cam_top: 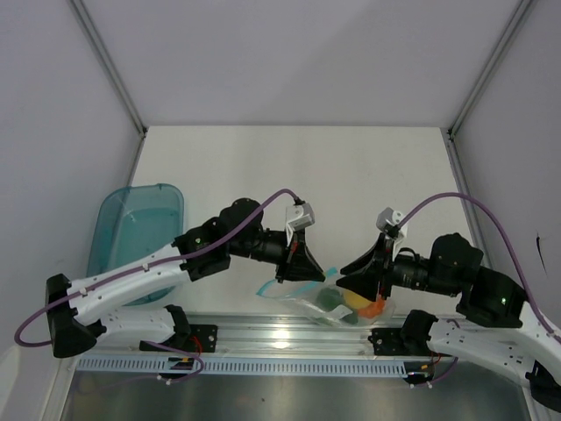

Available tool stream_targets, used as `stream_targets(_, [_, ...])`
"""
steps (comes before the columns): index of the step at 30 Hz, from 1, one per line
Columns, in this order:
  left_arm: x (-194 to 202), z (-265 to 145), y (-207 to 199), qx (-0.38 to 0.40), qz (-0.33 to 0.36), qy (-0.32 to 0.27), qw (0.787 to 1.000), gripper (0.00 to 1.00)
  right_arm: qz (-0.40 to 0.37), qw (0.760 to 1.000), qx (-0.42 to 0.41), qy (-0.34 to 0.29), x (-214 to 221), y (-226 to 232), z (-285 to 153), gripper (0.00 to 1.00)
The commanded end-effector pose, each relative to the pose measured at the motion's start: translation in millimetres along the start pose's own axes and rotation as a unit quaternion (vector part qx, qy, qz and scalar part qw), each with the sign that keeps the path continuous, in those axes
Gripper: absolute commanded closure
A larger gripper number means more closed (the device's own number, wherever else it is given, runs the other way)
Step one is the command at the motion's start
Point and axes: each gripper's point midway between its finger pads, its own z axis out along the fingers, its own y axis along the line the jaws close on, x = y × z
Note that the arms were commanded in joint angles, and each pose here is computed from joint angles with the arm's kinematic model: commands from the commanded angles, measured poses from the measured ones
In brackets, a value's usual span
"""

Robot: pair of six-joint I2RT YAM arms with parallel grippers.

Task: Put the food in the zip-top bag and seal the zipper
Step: Zip the zipper food storage bag at the center of the board.

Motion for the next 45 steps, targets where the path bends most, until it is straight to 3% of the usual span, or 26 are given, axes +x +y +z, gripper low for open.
stream_targets(1, [-24.5, -6.5, -18.4, 0.020, 0.037, -0.006, 0.999, 0.99, -0.038, 0.997, -0.055, 0.047, -2.0, 21.2, -1.1, 0.59])
stream_targets(6, [-34.2, -7.4, -26.3, 0.031, 0.043, -0.001, 0.999, 0.99, -0.048, 0.993, -0.051, 0.098, 1.8, 17.2, 12.2, 0.58])
stream_targets(12, [-33.2, -8.5, -30.5, 0.042, 0.046, 0.004, 0.998, 0.99, -0.059, 0.992, -0.025, 0.107, -1.2, 8.4, 12.9, 0.56])
stream_targets(17, [-25.3, -8.5, -31.3, 0.050, 0.043, 0.018, 0.998, 0.99, -0.080, 0.993, 0.010, 0.086, -17.4, 4.2, -7.7, 0.33])
stream_targets(25, [-13.7, -9.7, -34.8, 0.070, 0.044, 0.037, 0.996, 0.99, -0.104, 0.984, 0.038, 0.141, -6.7, -11.6, -4.2, 0.30])
stream_targets(30, [-13.0, -7.9, -33.2, 0.069, 0.039, 0.040, 0.996, 0.99, -0.100, 0.981, -0.025, 0.166, 3.0, 1.6, 12.2, 0.30])
stream_targets(35, [-13.0, -4.9, -31.9, 0.070, 0.034, 0.040, 0.996, 0.99, -0.088, 0.977, -0.072, 0.182, 11.7, 12.2, 24.1, 0.38])
stream_targets(38, [-13.6, -4.0, -32.6, 0.073, 0.032, 0.039, 0.996, 0.99, -0.085, 0.975, -0.101, 0.177, 11.2, 21.5, 25.3, 0.50])
stream_targets(41, [-14.8, -3.6, -33.5, 0.077, 0.034, 0.036, 0.996, 0.99, -0.078, 0.974, -0.112, 0.179, 13.6, 24.9, 25.8, 0.66])
stream_targets(42, [-15.5, -3.9, -33.4, 0.076, 0.034, 0.035, 0.996, 0.99, -0.078, 0.975, -0.114, 0.176, 12.5, 25.8, 26.2, 0.84])
stream_targets(43, [-15.5, -3.2, -33.1, 0.075, 0.034, 0.035, 0.996, 0.99, -0.077, 0.975, -0.113, 0.176, 12.6, 25.2, 26.1, 0.94])
stream_targets(44, [-14.6, -3.2, -33.0, 0.076, 0.033, 0.037, 0.996, 1.00, -0.076, 0.975, -0.111, 0.175, 12.3, 25.0, 26.8, 1.00])
stream_targets(45, [-14.8, -3.6, -33.4, 0.076, 0.033, 0.036, 0.996, 0.99, -0.075, 0.976, -0.111, 0.171, 11.2, 25.3, 27.2, 1.00])
